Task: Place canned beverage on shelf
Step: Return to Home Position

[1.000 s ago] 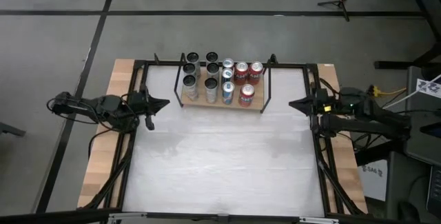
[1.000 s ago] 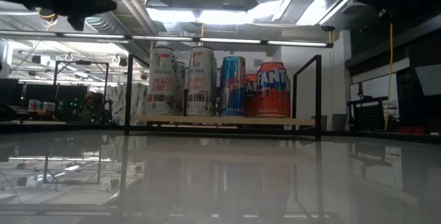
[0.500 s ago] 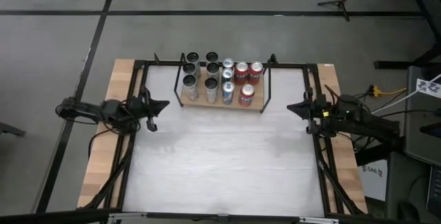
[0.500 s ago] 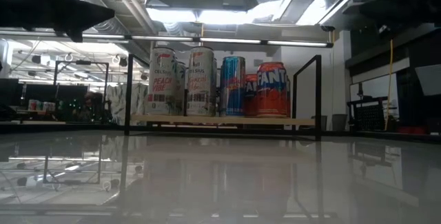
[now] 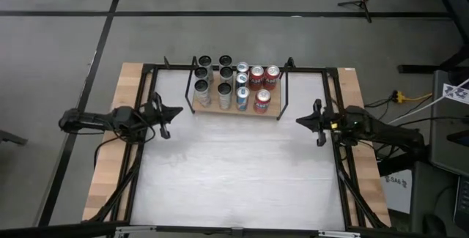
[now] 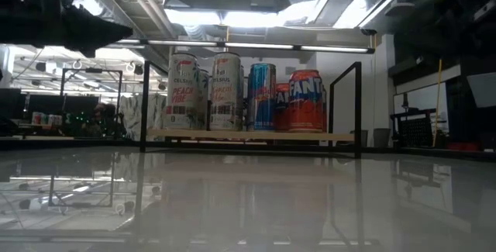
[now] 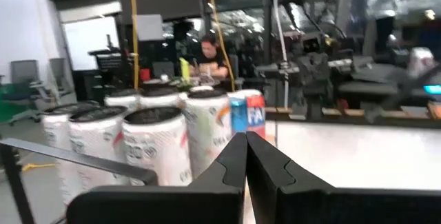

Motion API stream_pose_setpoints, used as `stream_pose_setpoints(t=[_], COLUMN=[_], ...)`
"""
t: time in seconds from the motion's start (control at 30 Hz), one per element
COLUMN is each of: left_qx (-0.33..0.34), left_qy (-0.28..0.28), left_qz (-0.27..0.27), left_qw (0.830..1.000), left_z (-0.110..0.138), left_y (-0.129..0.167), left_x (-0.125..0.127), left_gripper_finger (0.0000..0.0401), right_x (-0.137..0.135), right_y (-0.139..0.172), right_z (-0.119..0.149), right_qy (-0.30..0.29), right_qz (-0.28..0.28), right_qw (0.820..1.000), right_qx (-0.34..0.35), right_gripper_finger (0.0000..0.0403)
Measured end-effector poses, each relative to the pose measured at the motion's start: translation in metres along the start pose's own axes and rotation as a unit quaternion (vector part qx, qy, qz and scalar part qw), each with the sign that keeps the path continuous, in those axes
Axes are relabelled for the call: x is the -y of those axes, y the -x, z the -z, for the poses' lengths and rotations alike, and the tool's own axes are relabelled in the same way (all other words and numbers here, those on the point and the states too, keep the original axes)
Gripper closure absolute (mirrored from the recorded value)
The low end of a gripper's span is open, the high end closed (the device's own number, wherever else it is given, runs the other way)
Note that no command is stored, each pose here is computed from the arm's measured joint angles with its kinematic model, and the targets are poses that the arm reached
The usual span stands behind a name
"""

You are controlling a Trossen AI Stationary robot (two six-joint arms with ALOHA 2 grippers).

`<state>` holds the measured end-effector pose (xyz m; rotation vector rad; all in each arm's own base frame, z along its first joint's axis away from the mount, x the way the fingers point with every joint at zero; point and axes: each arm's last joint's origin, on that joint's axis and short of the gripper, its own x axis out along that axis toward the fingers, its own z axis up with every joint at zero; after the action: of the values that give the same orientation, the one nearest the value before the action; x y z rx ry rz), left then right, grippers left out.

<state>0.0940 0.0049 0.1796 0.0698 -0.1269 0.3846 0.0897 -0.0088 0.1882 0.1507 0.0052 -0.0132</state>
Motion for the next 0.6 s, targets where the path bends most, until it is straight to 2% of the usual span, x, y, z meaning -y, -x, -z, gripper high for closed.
stream_pose_setpoints(t=[0.13, 0.6], left_qx=[-0.031, -0.036], left_qy=[-0.014, -0.02], left_qz=[0.023, 0.046], left_qw=[0.999, 0.998], left_z=[0.007, 0.008], left_y=[0.0, 0.0], left_x=[0.001, 0.002], left_gripper_finger=[0.0401, 0.0401], right_x=[0.003, 0.004], right_y=[-0.004, -0.005], right_z=[0.015, 0.017], right_qy=[-0.003, 0.01], right_qz=[0.004, 0.019], right_qw=[1.0, 1.0], right_qx=[-0.02, -0.022], right_gripper_finger=[0.0402, 0.0402])
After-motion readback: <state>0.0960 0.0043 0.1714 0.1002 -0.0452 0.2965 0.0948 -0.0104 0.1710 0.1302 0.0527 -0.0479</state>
